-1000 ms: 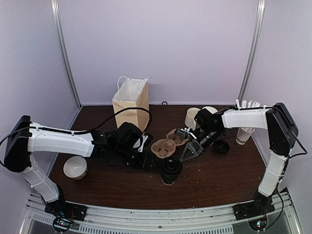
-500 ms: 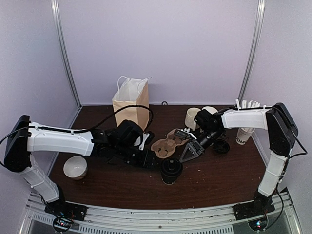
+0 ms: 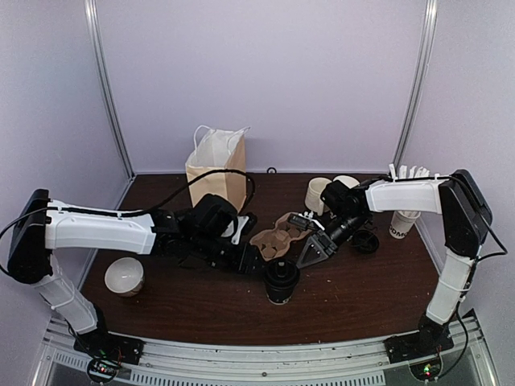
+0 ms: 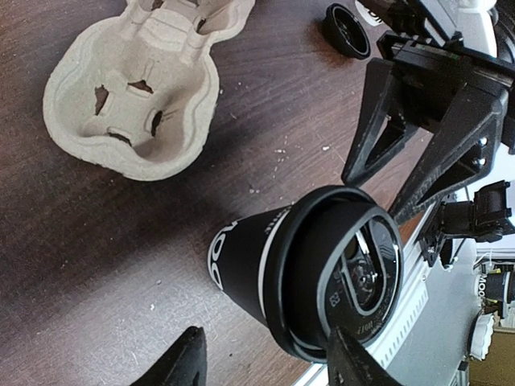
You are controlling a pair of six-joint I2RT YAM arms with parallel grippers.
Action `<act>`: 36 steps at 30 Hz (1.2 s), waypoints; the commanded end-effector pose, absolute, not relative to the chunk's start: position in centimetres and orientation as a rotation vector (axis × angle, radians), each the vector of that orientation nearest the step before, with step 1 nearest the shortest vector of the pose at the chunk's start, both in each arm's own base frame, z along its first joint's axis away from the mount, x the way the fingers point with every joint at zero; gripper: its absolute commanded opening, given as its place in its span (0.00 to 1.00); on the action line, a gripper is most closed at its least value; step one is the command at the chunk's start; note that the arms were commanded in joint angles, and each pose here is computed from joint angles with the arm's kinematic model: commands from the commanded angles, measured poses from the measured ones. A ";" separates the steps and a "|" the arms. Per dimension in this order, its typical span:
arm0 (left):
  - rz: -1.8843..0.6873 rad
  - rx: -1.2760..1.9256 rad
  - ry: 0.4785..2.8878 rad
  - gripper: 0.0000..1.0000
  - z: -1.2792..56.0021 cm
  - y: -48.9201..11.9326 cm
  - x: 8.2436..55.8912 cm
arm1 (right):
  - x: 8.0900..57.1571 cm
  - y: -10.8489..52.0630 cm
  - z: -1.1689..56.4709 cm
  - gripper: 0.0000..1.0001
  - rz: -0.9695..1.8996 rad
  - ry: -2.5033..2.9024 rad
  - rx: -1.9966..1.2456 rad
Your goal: Pack the takeout coffee
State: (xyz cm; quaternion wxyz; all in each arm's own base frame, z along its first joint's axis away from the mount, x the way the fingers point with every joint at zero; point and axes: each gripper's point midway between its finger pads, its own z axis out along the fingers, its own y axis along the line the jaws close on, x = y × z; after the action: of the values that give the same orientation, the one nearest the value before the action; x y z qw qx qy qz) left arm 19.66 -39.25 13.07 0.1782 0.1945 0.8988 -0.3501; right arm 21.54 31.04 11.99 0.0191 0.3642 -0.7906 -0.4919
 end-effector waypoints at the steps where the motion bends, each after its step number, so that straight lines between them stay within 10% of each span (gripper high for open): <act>1: -0.983 0.550 2.529 0.52 13.3 -39.7 20.4 | 21.5 31.2 11.6 0.39 -1.502 -2.459 1.129; 20: -0.790 0.516 2.731 0.47 7.3 -37.0 20.2 | 22.4 29.1 4.6 0.33 -1.004 -2.635 1.080; 36: -0.876 0.872 2.195 0.73 25.9 -40.9 21.4 | 20.8 31.0 24.5 0.53 -1.460 -2.480 1.640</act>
State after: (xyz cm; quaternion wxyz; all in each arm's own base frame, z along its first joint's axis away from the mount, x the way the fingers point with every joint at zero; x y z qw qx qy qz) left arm 20.47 -41.77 19.88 0.2259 0.2803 0.8641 -0.3517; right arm 22.52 32.11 20.91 -0.0583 0.4463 -0.7710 -0.4505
